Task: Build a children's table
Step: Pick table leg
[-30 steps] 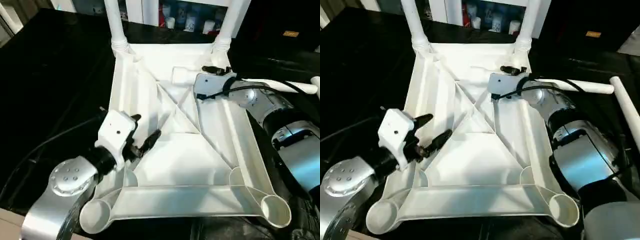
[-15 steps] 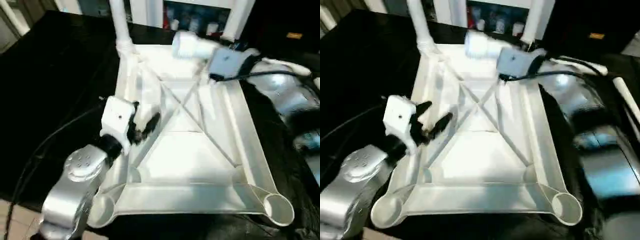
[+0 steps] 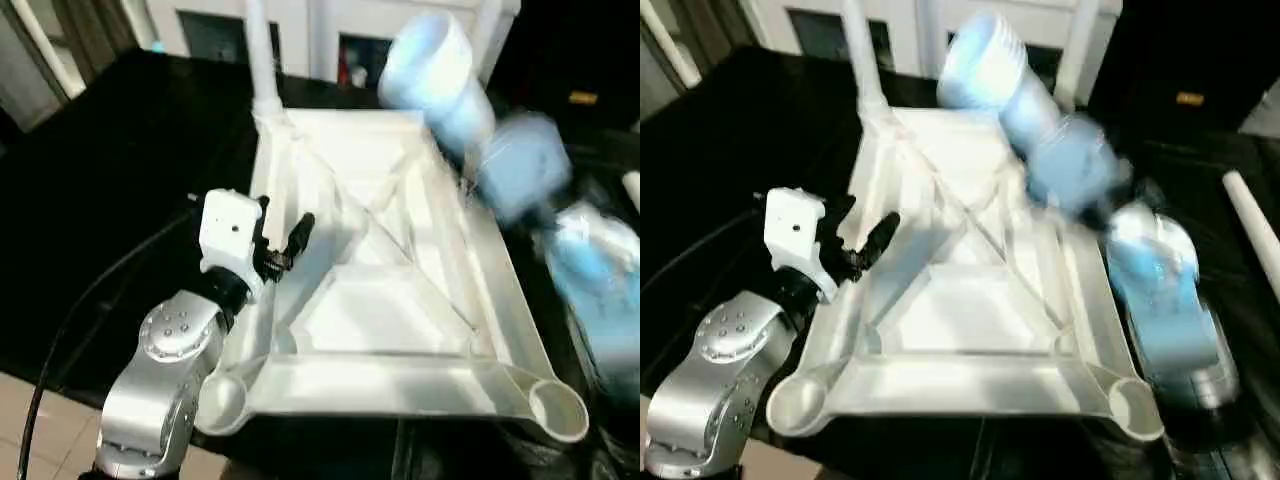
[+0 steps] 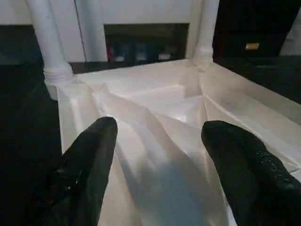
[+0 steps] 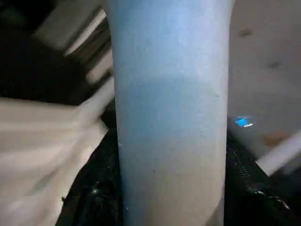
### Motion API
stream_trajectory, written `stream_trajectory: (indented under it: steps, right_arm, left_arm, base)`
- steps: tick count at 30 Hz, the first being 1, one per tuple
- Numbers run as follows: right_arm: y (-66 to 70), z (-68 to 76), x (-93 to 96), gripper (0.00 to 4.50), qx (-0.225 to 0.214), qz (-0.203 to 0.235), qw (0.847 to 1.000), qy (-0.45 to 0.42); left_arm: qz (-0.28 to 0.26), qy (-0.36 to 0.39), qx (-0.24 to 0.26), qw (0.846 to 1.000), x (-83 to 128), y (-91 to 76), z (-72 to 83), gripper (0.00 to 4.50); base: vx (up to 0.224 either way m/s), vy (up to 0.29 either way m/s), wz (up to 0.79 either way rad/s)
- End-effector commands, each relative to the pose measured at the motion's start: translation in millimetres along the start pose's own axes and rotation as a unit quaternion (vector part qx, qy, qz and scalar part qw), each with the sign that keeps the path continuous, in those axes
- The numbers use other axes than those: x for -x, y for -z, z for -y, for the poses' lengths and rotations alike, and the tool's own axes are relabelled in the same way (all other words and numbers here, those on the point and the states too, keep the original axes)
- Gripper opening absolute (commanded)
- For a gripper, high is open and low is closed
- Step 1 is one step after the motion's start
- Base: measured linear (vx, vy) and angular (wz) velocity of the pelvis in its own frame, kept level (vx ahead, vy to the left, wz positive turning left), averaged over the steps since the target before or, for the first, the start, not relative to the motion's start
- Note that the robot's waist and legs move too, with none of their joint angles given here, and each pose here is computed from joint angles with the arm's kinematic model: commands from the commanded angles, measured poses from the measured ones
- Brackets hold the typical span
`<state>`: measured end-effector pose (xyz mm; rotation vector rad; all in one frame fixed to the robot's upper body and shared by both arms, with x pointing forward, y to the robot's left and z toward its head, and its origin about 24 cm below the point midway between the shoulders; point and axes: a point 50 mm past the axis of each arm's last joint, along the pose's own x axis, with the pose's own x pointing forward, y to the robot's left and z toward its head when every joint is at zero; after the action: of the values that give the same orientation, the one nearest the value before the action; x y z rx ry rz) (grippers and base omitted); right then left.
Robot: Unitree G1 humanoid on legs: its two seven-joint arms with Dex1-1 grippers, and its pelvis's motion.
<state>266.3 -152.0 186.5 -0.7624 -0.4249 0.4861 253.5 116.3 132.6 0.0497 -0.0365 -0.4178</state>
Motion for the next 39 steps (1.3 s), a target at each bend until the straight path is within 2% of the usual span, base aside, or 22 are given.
stream_trajectory:
  steps: [1,4,7,10,13,18,22,26,30,37,39]
  right_arm:
    - [-4.6,3.1,1.5,1.85,0.008,-0.001,1.0,-0.001]
    - [1.5,8.7,7.9,1.85,0.045,-0.036,0.998,-0.013]
    - [0.4,19.2,9.0,1.85,0.046,-0.049,0.998,0.0]
    - [-2.8,19.1,8.2,1.85,0.05,-0.052,0.997,-0.008]
    - [-2.7,14.0,8.9,1.85,0.054,-0.064,0.996,-0.041]
    - [-2.2,13.2,17.5,1.85,0.082,-0.085,0.99,-0.081]
    - [4.2,15.0,23.8,1.85,0.044,-0.122,0.988,-0.086]
    - [5.5,15.6,26.5,1.85,0.036,-0.14,0.986,-0.082]
    - [2.7,17.8,30.1,1.85,0.038,-0.146,0.986,-0.075]
    - [-2.2,26.8,25.5,1.85,0.038,-0.14,0.988,-0.061]
    - [-13.6,23.9,19.3,1.85,0.067,-0.099,0.989,-0.091]
  left_arm:
    - [-0.003,0.002,0.0,1.0,0.4,2.3,2.7,3.44]
    - [-0.005,-0.003,-0.002,1.0,1.4,3.4,2.4,3.44]
    - [-0.006,-0.003,-0.004,1.0,2.3,4.3,2.7,3.44]
    - [-0.009,-0.003,-0.014,1.0,2.2,4.8,3.0,3.44]
    - [-0.007,-0.004,-0.012,1.0,2.1,4.8,3.2,3.44]
    - [-0.004,-0.004,-0.005,1.0,2.7,5.2,3.8,3.44]
    - [-0.002,0.002,-0.001,1.0,2.1,5.5,7.1,3.44]
    - [0.003,0.002,-0.008,1.0,0.4,4.4,7.8,3.44]
    - [0.007,0.015,-0.022,1.0,-2.0,3.0,11.6,3.44]
    - [0.005,0.007,-0.003,1.0,-4.8,3.2,8.9,3.44]
    - [0.006,0.0,-0.008,1.0,-3.8,1.5,6.0,3.44]
  base:
    - [0.0,0.0,0.0]
    - [-0.13,0.036,0.03]
    - [-0.191,0.035,0.01]
    - [-0.242,-0.02,0.1]
    - [0.008,-0.176,0.28]
    - [-0.116,0.083,0.16]
    - [-0.06,0.138,-0.16]
    - [-0.041,0.038,-0.49]
    - [-0.021,0.051,-0.76]
    - [-0.018,-0.163,-0.72]
    - [0.027,-0.217,-0.5]
